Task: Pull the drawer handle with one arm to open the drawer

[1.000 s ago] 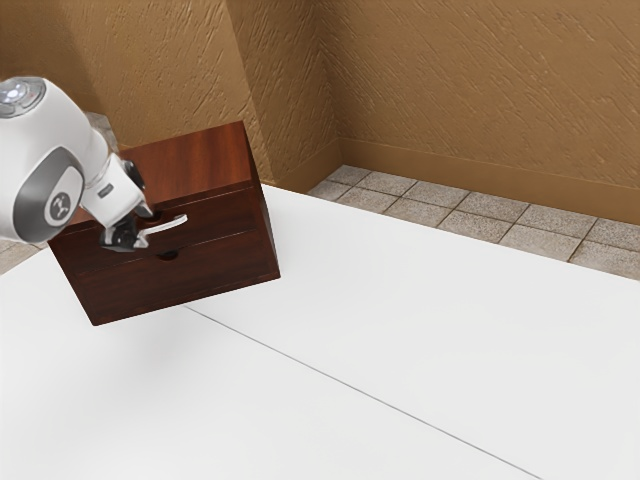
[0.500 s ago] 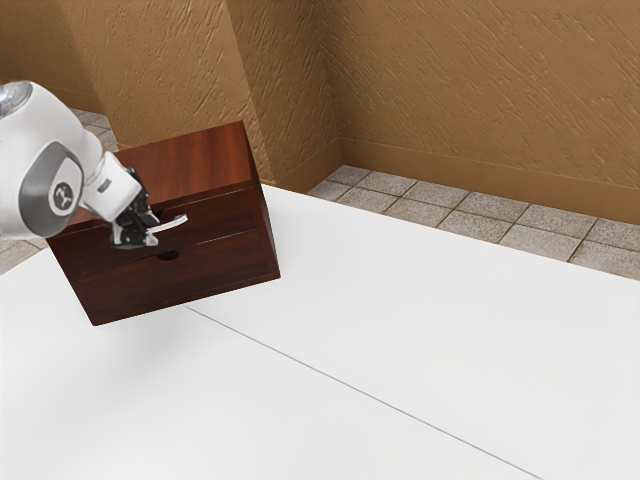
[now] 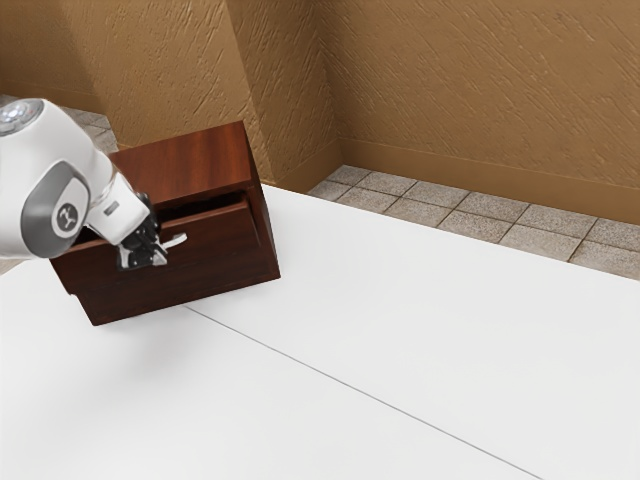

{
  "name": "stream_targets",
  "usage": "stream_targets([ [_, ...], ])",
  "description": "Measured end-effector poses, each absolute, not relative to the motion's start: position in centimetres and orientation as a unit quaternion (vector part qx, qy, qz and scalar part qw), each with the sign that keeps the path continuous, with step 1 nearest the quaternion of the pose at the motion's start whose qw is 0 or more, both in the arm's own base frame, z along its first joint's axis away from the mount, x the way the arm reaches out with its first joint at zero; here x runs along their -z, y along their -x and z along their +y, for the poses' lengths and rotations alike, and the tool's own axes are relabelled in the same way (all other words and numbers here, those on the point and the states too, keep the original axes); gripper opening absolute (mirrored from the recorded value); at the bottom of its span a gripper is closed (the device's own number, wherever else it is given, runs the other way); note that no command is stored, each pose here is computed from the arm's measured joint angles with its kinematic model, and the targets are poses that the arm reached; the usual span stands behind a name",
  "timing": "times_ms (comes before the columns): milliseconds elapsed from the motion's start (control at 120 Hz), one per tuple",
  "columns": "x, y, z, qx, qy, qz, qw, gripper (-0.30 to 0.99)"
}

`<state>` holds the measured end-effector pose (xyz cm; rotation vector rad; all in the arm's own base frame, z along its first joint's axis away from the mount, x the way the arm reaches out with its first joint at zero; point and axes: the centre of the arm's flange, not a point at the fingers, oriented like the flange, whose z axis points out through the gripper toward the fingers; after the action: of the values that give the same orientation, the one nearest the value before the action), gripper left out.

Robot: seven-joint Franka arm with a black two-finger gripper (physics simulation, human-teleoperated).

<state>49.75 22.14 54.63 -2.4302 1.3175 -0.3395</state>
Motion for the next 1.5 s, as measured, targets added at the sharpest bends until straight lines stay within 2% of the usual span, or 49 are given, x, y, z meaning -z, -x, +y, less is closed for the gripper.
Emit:
stream_targets([
  [83,-54.5,-48.7,20.7,0.118,0.855,0.473,0.176,-0.1],
  [225,-55.0,-45.7,18.5,0.118,0.851,0.48,0.177,-0.01],
  [333,-55.3,-44.4,17.8,0.115,0.855,0.475,0.174,-0.04],
  [467,-55.2,-43.6,16.8,0.114,0.861,0.468,0.167,0.02],
  [542,-55.4,-43.4,16.1,0.114,0.864,0.463,0.163,-0.1],
  [592,-55.4,-43.0,15.7,0.114,0.867,0.459,0.16,-0.04],
  [725,-55.2,-41.6,14.4,0.114,0.873,0.448,0.155,0.0],
  [792,-55.2,-41.4,13.9,0.115,0.875,0.445,0.152,-0.04],
  [883,-55.3,-41.4,12.6,0.117,0.875,0.447,0.147,0.06],
  [1050,-55.1,-41.4,12.4,0.116,0.883,0.434,0.139,0.06],
  [1158,-55.9,-41.2,13.2,0.12,0.889,0.419,0.142,-0.03],
  [1300,-56.4,-41.1,13.8,0.124,0.895,0.406,0.141,-0.03],
  [1500,-56.6,-40.8,13.7,0.124,0.898,0.399,0.138,0.05],
])
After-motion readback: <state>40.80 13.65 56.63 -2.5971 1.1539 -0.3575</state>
